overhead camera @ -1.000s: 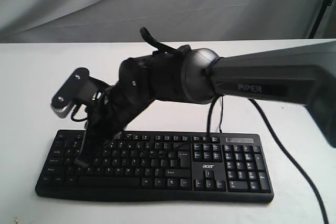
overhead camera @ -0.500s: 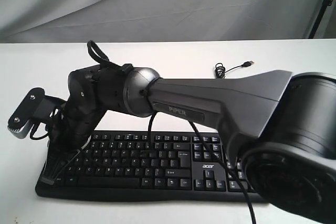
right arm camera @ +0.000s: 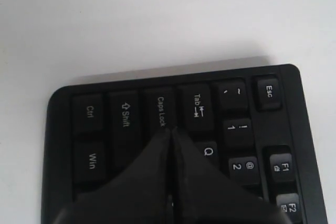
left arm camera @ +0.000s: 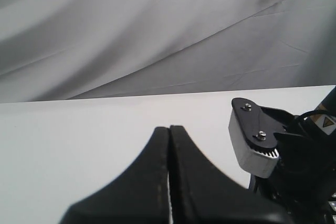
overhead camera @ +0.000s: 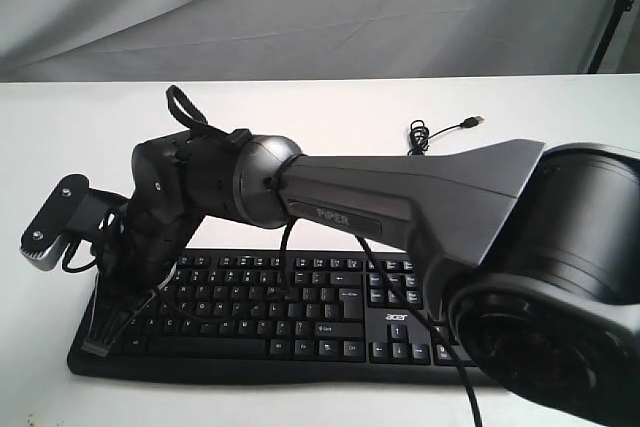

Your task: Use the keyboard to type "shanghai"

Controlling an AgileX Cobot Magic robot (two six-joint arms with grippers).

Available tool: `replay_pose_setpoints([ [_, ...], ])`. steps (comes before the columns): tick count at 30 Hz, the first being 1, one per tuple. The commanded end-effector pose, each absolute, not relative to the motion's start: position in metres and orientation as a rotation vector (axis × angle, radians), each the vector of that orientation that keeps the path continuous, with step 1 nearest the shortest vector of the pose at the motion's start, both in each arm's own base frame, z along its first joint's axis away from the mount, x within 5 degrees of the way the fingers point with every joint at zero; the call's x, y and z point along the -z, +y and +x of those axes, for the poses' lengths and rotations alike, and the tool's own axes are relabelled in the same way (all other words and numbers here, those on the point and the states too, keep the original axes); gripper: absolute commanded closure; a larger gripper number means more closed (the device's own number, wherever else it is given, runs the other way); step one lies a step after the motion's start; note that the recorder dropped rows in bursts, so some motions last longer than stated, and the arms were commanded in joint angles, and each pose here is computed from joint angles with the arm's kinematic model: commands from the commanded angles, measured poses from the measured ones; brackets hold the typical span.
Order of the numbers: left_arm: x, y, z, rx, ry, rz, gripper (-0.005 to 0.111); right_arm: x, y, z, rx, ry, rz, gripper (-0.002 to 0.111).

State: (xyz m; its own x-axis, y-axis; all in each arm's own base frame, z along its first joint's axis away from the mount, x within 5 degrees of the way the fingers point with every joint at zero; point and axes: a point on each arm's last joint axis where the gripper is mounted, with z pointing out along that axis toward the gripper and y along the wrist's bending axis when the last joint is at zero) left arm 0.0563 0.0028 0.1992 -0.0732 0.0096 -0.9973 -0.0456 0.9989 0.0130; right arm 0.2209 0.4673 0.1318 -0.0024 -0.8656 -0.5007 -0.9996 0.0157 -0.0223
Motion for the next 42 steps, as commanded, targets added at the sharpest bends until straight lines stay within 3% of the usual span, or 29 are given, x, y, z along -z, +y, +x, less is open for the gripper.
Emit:
replay_pose_setpoints([
  [1,-0.199,0.002,0.056,-0.037,1.637,-0.026,0.107,-0.134,0.468,0.220,-0.488,1.907,-1.914,0.108],
  [12,-0.199,0.002,0.056,-0.037,1.637,-0.026,0.107,-0.123,0.467,0.222,-0.485,1.944,-1.918,0.108],
  [19,-0.199,0.002,0.056,-0.037,1.637,-0.026,0.107,-0.163,0.462,0.224,-0.420,1.857,-1.910,0.108],
  [24,-0.199,0.002,0.056,-0.037,1.637,-0.026,0.107,-0.188,0.429,0.232,-0.352,1.906,-1.864,0.108],
  [31,-0.199,0.002,0.056,-0.037,1.637,-0.026,0.107,-0.155,0.354,0.234,-0.395,2.098,-1.642,0.108],
  [42,-0.199,0.002,0.056,-0.037,1.637,-0.026,0.107,-0.137,0.351,0.239,-0.414,2.134,-1.625,0.108],
])
